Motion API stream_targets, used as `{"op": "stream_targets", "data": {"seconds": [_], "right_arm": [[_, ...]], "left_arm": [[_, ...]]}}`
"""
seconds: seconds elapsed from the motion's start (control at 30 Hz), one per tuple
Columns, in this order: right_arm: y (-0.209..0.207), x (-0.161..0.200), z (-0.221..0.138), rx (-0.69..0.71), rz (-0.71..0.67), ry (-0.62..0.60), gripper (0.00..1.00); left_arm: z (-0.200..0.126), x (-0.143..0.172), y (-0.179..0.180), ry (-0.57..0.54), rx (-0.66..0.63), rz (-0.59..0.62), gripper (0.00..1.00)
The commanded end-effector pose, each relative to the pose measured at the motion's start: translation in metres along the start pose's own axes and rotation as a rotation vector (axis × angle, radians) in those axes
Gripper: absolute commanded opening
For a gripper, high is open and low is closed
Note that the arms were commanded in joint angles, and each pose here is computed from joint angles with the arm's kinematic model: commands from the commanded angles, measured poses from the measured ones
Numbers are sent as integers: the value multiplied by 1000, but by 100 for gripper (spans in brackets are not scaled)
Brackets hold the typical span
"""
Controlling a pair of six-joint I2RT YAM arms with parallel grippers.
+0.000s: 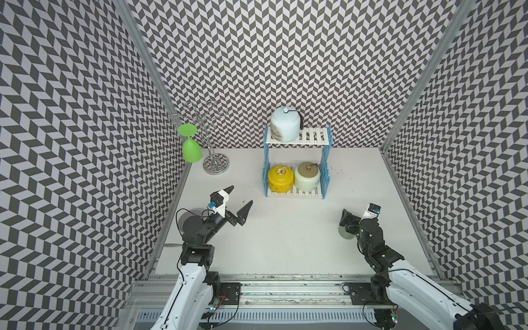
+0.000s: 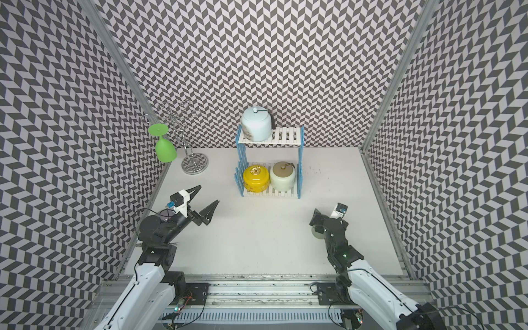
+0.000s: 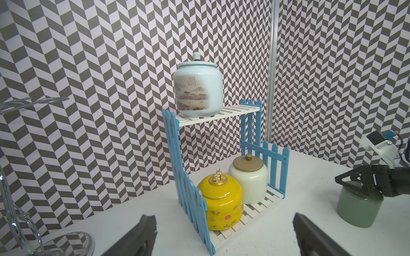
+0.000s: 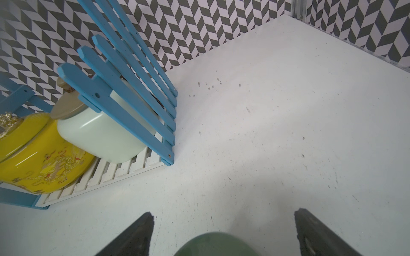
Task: Remove the tea canisters from the shelf
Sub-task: Place the tea canister at the center of the board.
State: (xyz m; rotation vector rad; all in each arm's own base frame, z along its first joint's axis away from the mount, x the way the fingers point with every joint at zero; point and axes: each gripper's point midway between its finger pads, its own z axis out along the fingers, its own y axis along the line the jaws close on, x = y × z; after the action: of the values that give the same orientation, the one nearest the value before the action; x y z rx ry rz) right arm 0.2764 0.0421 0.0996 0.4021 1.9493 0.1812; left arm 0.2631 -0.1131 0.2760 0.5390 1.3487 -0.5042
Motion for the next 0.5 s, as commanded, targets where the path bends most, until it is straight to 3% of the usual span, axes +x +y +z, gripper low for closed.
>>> {"op": "stream_targets", "data": {"seconds": [0.0, 0.27, 0.47], "right_arm": [[13, -21, -3, -44, 22, -65, 100], [27, -38, -10, -114, -1, -114, 99], [46, -81, -29, -173, -49, -216, 99]], "left_arm": [[-1, -6, -1, -14, 3, 10, 100], [3, -12, 11, 15, -56, 28, 100], [13, -13, 18, 94, -84, 53, 100]]}}
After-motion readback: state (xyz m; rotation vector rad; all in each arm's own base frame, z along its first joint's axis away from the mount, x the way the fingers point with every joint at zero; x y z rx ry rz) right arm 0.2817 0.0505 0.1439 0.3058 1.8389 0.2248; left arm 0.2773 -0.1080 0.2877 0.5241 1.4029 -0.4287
